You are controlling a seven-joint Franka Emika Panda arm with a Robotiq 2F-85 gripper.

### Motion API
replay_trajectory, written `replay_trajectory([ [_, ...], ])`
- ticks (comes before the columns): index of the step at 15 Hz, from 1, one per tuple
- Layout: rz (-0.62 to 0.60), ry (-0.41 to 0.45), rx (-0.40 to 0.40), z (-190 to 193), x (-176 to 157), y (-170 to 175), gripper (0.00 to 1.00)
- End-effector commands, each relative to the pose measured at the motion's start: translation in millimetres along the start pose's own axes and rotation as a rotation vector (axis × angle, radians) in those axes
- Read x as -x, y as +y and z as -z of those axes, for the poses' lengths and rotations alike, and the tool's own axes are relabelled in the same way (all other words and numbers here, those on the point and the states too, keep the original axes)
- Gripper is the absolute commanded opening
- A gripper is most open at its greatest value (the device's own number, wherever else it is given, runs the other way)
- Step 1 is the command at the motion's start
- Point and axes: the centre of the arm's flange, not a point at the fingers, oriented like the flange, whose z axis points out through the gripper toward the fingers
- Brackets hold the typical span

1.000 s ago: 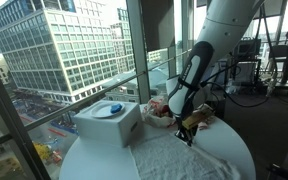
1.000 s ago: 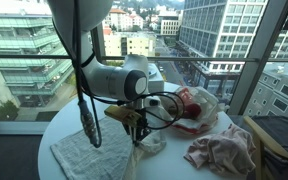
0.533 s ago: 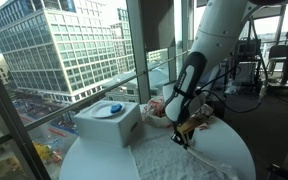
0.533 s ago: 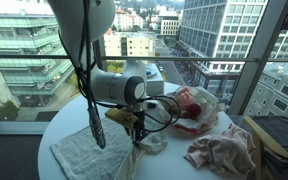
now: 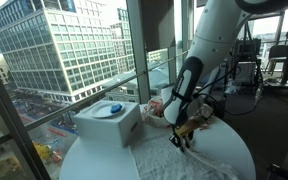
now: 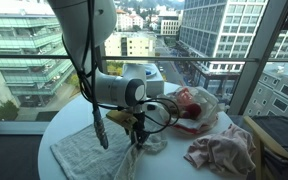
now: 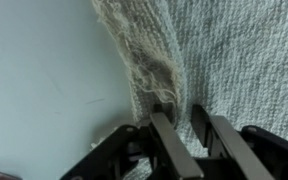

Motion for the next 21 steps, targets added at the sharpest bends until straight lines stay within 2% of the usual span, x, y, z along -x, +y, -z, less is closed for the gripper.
replay_trajectory([
  [1, -0.024, 0.025, -0.012, 17.2, 2.7, 4.6, 0.68],
  [5, -0.036, 0.029, -0.024, 32.6, 19.8, 22.4, 0.97],
  [6, -0.04, 0.021, -0.023, 35.8, 25.3, 27.7, 1.0],
  [11, -0.045, -0.02, -0.021, 32.6, 71.1, 53.5, 1.0],
  [16, -0.048, -0.073, -0.043, 20.4, 117.6, 62.4, 1.0],
  [21, -0.061, -0.113, -0.046, 1.1, 143.4, 73.8, 1.0],
])
